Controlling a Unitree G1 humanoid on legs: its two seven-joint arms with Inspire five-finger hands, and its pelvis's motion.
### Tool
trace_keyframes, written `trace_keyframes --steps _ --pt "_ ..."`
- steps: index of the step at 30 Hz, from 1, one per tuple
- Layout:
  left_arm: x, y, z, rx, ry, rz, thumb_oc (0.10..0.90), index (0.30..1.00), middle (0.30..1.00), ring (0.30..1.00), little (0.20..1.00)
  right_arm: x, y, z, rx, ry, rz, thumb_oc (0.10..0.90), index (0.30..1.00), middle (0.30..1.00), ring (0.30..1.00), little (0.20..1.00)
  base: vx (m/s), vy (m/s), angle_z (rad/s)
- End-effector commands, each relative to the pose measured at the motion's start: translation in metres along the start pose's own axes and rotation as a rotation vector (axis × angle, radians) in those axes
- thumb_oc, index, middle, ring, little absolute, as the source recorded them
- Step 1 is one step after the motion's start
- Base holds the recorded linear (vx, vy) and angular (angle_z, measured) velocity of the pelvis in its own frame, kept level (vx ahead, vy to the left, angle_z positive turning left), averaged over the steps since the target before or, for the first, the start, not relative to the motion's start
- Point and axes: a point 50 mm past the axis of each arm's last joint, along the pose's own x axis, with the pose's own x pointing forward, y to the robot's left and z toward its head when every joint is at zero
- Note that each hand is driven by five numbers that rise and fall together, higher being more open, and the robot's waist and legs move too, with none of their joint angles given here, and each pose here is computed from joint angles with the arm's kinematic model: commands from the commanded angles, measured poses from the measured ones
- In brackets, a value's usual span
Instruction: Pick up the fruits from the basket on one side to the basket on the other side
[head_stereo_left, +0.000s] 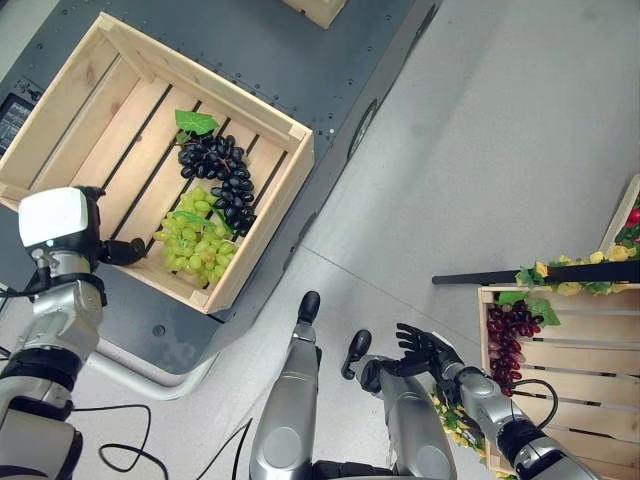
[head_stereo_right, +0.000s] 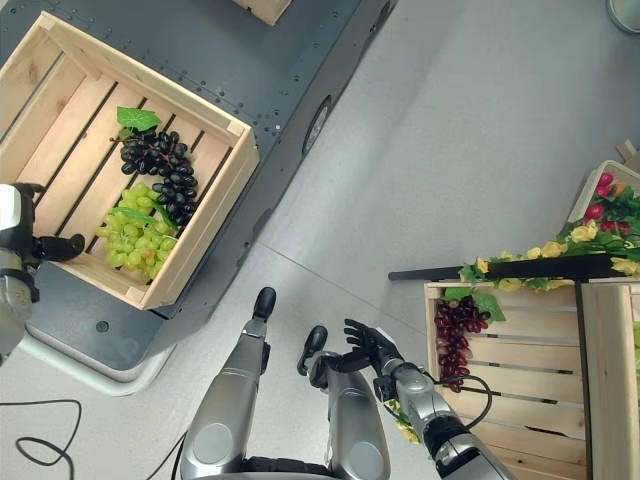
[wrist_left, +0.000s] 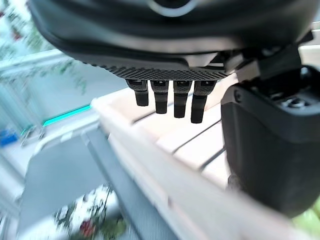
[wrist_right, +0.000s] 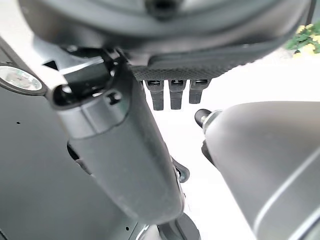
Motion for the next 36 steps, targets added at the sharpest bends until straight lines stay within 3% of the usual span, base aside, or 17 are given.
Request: trace_keyframes --steps 1,13,22,30,36 --pt "0.011 0.028 -0.017 -0.092 0.147 0.127 0.8 0.9 0.9 0.9 0.9 -0.008 -0.002 -0.012 0.02 0.016 -0.027 0.8 0.9 0.9 0.9 0.9 0.0 0.002 -0.05" --pt "0.018 0.031 0.004 -0.165 0.113 0.125 0.8 0.9 0.9 0.9 0.9 -0.009 -0.004 -0.011 0.004 0.017 -0.03 0.8 0.9 0.9 0.9 0.9 0.0 0.001 -0.01" --pt "0.025 0.056 0.013 0.056 0.035 0.26 0.8 0.9 0.9 0.9 0.9 -0.009 -0.007 -0.01 -0.008 0.019 -0.027 0.8 0.9 0.9 0.9 0.9 0.0 0.0 0.0" --pt "0.023 0.046 0.016 -0.097 0.079 0.205 0.8 0.9 0.9 0.9 0.9 -0.009 -0.006 -0.009 -0.006 0.016 -0.032 0.8 0.9 0.9 0.9 0.9 0.0 0.0 0.0" --pt "0.024 0.055 0.014 -0.099 0.07 0.29 0.8 0.9 0.9 0.9 0.9 -0.009 -0.006 -0.011 0.0 0.021 -0.034 0.8 0.9 0.9 0.9 0.9 0.0 0.0 0.0"
